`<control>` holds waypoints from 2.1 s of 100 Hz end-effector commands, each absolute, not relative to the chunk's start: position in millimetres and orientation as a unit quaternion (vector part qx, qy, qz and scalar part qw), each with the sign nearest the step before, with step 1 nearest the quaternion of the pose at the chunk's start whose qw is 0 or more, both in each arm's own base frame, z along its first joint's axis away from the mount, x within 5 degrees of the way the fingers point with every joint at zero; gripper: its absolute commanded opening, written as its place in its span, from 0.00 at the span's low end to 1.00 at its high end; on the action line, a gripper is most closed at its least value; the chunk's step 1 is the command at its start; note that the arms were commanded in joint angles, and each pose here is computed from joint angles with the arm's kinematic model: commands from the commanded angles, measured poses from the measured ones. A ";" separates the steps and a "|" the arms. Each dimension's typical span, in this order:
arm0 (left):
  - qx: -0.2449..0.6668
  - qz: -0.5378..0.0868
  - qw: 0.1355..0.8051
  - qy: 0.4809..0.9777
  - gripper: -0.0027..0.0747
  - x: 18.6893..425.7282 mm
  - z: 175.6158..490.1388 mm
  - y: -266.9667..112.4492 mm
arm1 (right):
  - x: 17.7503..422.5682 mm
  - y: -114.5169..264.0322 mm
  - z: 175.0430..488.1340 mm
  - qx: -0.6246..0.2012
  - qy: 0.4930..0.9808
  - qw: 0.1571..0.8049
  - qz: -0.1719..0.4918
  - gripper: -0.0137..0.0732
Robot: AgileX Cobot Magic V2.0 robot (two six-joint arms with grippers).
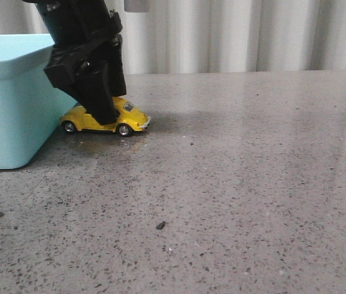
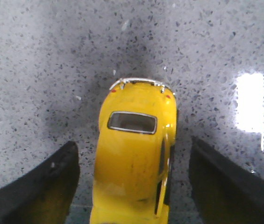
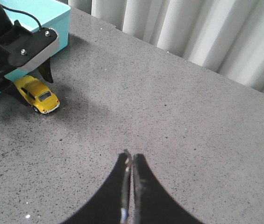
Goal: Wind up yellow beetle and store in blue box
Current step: 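Close the left gripper on the car body, then lift the car with the left gripper over the blue box, then lower the car into the blue box and open the left gripper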
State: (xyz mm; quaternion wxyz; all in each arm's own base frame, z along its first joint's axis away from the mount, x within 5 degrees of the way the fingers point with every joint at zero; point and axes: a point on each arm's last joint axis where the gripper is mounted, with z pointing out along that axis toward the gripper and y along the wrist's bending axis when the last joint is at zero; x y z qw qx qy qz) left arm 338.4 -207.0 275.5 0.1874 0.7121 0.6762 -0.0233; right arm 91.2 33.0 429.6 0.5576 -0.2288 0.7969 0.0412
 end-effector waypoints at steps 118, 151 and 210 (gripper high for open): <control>0.672 -0.046 0.373 0.638 0.11 322.0 397.6 -210.9 | 91.7 33.2 443.9 -0.223 0.766 0.601 0.042 0.11; 0.540 -0.019 0.451 0.710 0.11 312.4 471.9 -168.6 | 91.8 33.2 444.0 -0.223 0.766 0.602 0.042 0.11; 0.326 -0.012 0.395 0.859 0.11 327.8 461.9 -59.6 | 90.7 33.0 440.6 -0.226 0.777 0.586 0.041 0.11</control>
